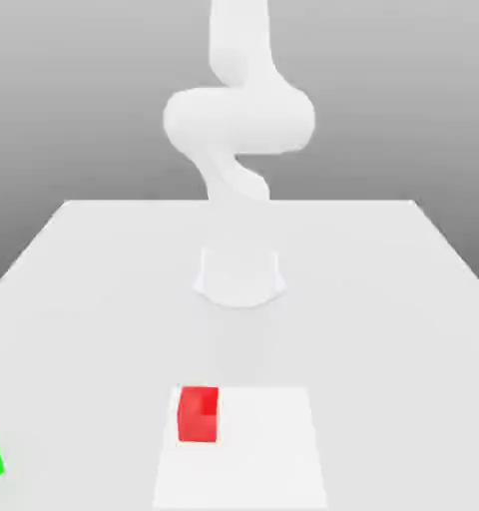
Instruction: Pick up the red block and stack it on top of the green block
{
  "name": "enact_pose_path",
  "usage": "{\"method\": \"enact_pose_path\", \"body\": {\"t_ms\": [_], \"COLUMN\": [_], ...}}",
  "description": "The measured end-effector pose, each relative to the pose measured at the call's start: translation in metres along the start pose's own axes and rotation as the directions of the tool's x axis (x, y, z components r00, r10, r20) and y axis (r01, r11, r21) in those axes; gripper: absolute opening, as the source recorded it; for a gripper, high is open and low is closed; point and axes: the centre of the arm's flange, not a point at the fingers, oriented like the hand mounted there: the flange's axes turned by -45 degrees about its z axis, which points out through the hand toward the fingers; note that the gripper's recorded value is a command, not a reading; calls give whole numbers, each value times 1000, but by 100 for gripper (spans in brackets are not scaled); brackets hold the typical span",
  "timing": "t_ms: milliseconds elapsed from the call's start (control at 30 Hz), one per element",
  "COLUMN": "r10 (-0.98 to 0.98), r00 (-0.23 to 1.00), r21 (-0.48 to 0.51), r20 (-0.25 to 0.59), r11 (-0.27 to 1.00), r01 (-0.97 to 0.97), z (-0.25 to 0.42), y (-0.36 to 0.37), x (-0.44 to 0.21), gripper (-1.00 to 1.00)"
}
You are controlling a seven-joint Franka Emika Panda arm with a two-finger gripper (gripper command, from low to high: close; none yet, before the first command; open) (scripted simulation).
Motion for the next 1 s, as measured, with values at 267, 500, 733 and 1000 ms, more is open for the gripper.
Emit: {"method": "enact_pose_path", "body": {"t_ms": [267,500,733,1000], "r10": [-11,6,16,14], "r00": [952,842,757,754], "r21": [-74,-40,12,13], "r20": [307,540,653,657], "r11": [997,999,999,999], "r01": [35,18,-31,-30], "z": [193,305,358,389], "y": [19,39,40,38], "x": [-82,-207,-305,-336], "gripper": [0,0,0,-100]}}
